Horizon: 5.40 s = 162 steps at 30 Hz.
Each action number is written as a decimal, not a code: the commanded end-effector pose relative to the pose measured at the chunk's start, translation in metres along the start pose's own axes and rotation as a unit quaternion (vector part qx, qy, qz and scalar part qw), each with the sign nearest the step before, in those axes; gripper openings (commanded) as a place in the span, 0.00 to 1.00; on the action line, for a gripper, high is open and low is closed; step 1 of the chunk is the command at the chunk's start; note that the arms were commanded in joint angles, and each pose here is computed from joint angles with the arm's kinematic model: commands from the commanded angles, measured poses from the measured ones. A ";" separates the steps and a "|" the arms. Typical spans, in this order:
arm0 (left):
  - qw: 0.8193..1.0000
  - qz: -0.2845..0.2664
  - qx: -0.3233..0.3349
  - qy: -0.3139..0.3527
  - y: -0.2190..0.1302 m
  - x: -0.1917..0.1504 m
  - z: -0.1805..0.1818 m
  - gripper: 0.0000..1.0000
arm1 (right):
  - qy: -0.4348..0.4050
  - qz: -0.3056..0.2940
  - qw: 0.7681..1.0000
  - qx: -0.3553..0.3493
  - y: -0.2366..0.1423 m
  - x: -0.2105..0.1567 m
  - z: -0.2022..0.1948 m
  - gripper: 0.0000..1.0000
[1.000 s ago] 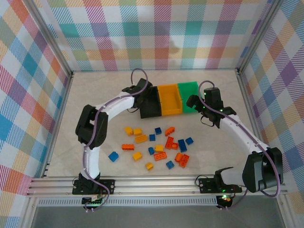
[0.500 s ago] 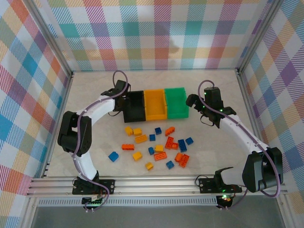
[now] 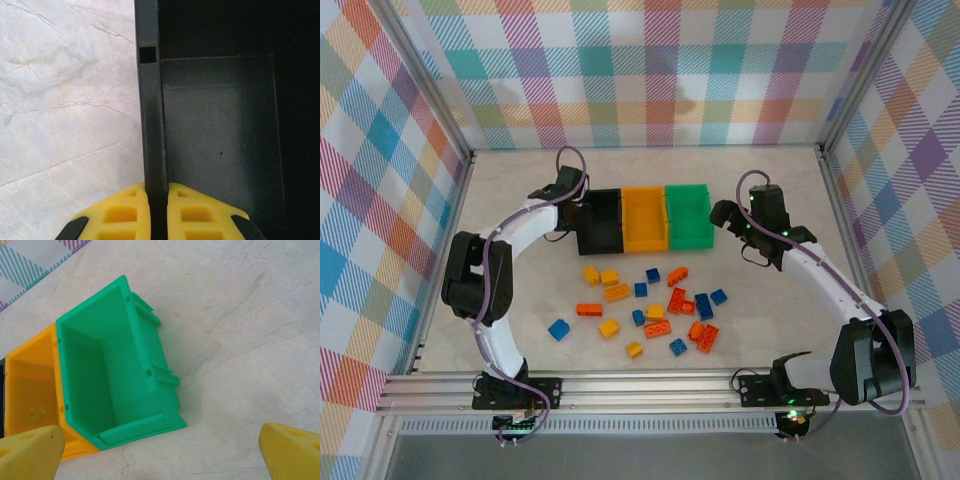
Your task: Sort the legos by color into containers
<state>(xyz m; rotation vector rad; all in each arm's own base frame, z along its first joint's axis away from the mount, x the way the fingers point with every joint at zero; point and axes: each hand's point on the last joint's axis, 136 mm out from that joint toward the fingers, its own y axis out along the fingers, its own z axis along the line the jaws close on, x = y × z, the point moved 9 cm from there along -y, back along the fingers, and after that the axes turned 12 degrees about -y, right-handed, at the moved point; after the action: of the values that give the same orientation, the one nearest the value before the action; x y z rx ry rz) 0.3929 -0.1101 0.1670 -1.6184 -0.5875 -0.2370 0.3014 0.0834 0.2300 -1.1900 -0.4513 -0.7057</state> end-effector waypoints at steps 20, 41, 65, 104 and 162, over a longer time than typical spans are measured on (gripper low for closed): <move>0.955 -0.102 -0.207 -0.185 -0.100 0.017 -0.018 1.00 | -0.046 0.137 0.990 0.005 0.004 -0.049 0.001 0.91; 0.935 -0.030 -0.277 -0.218 -0.092 -0.098 -0.006 1.00 | -0.058 0.123 0.991 -0.001 0.062 -0.002 0.017 0.89; 0.936 -0.066 -0.272 -0.214 -0.116 -0.102 0.008 1.00 | -0.056 0.142 0.984 0.093 0.096 0.003 0.048 0.85; 0.938 -0.026 -0.260 -0.226 -0.095 -0.109 0.008 1.00 | -0.106 0.396 0.906 -0.109 0.027 -0.135 -0.007 0.59; 0.952 -0.056 -0.090 -0.286 -0.137 -0.130 0.066 1.00 | -0.150 0.125 0.981 -0.005 0.108 0.044 0.116 0.73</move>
<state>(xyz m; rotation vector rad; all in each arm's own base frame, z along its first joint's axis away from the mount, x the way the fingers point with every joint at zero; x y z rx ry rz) 0.2070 -0.0823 0.2075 -1.9225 -1.0901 0.0709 0.4092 0.1999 0.1923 -1.4037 -0.4659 -0.2537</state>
